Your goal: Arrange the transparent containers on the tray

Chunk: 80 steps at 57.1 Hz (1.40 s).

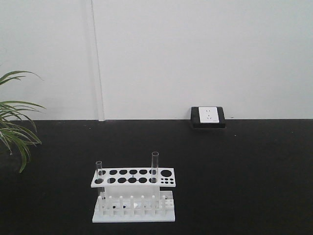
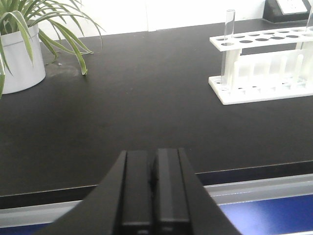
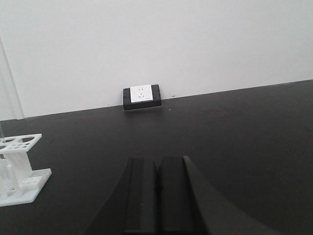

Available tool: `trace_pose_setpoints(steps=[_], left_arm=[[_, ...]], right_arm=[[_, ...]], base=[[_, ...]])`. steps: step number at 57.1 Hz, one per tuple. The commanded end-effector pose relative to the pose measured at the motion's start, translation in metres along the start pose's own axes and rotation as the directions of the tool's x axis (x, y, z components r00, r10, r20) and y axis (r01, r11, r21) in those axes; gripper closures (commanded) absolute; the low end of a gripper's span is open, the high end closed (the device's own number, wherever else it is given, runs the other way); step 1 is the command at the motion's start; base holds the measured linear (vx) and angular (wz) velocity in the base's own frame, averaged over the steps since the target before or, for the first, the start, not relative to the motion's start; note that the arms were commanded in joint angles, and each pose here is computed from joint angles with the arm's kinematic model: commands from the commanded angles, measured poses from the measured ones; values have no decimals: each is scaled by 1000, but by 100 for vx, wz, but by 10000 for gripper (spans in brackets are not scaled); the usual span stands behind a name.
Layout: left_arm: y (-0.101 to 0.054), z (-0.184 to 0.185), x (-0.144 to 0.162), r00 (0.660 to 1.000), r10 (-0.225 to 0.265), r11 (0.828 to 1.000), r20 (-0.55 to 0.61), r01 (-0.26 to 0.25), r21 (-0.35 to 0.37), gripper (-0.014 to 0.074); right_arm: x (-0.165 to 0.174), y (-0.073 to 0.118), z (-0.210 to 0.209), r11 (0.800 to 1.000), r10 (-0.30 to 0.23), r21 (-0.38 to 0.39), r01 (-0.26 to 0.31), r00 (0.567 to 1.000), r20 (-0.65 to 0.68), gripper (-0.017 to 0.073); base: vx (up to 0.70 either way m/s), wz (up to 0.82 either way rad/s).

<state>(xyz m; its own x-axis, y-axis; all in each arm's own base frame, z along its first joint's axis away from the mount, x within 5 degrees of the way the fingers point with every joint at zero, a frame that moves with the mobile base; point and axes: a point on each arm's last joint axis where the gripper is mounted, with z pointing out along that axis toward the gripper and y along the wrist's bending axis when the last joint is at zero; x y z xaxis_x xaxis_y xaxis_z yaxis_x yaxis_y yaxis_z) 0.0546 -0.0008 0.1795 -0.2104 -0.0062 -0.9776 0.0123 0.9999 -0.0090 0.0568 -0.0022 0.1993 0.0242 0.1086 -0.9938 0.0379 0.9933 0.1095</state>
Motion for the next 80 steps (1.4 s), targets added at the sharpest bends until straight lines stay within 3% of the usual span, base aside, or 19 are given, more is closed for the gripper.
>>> trace_pose_setpoints(steps=[1, 33, 41, 67, 74, 80], left_arm=[[0, 2, 4, 998, -12, 1000, 66, 12, 9, 600], [0, 2, 4, 998, -11, 1000, 66, 11, 9, 600], [0, 2, 4, 996, 59, 998, 67, -59, -5, 600], [1, 2, 4, 994, 91, 996, 63, -91, -10, 600], [1, 1, -3, 981, 137, 991, 136, -135, -24, 600], [0, 0, -9, 967, 141, 990, 211, -138, -27, 600]], right_arm=[[-5, 0, -1, 1000, -13, 2, 13, 997, 81, 571], [-5, 0, -1, 1000, -13, 2, 13, 997, 80, 571], [-5, 0, -1, 1000, -13, 2, 13, 997, 80, 571], [-5, 0, -1, 1000, -13, 2, 13, 997, 80, 571], [-5, 0, -1, 1000, -13, 2, 13, 997, 81, 571], [-5, 0, -1, 1000, -13, 1, 13, 996, 89, 571]], base=[[0, 0], [0, 0], [0, 0], [0, 0], [0, 0], [0, 0]])
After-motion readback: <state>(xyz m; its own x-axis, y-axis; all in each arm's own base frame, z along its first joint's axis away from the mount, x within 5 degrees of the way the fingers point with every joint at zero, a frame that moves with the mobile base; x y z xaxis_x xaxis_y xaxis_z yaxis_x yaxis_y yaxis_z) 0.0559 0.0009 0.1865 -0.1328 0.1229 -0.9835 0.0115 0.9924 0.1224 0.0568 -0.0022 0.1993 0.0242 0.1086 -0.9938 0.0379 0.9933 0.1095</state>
